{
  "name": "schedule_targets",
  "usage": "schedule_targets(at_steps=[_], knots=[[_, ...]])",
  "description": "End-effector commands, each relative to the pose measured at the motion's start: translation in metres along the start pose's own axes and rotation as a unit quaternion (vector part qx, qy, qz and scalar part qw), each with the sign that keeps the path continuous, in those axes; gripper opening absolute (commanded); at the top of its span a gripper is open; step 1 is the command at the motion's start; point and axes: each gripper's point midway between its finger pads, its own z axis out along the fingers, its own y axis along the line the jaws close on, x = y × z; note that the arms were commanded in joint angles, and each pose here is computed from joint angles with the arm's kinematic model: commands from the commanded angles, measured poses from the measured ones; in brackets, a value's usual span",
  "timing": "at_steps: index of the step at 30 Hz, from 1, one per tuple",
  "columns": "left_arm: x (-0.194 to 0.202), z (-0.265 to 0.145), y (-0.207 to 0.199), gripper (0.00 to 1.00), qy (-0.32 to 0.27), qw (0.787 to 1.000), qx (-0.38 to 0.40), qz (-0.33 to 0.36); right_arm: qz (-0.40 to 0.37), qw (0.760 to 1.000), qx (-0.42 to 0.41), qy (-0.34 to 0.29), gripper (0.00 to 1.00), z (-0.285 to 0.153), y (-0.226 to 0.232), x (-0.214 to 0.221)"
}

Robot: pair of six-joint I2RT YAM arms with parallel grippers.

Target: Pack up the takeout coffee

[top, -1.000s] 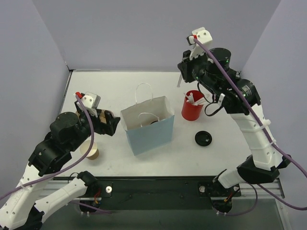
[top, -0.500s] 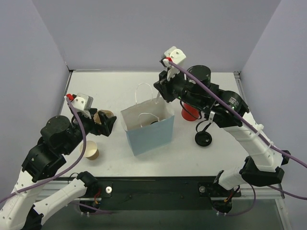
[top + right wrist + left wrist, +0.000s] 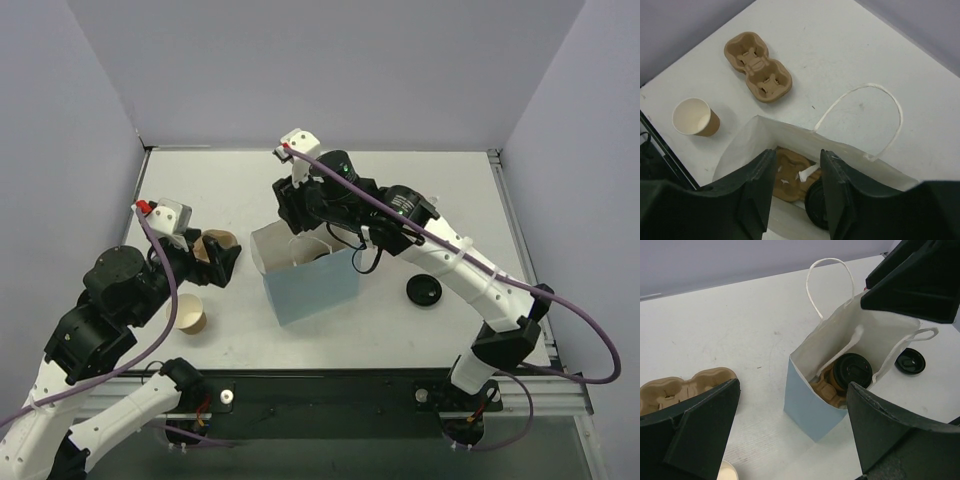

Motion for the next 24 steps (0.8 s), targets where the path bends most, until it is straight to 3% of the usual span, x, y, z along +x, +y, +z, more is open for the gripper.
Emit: schedule_targets(at_steps=[1, 5, 9, 15, 24], knots=[[-0.013, -0.001, 0.000, 0.97, -0.029, 1.000, -0.001, -0.013, 0.017, 0.999, 0.021, -0.017, 0.47, -0.014, -0.005, -0.012], [-0.015, 0.000, -0.003, 0.97, -0.031, 0.999, 0.005, -0.015, 0.014, 0.998, 0.057, -0.017, 0.73, -0.034, -0.022, -0.010], [-0.024, -0.001, -0.006, 0.97, -0.040, 0.999, 0.010, -0.014, 0.027, 0.994, 0.104, -0.011, 0.84, -0.055, -0.042, -0.003], [-0.039, -0.003, -0.019, 0.97, -0.058, 0.997, 0.044, -0.022, 0.102, 0.972, 0.209, -0.024, 0.90, -0.099, -0.079, 0.014], [-0.030, -0.003, -0.035, 0.97, -0.049, 0.993, 0.083, -0.069, 0.198, 0.952, 0.228, -0.053, 0.94, -0.141, -0.092, 0.047]])
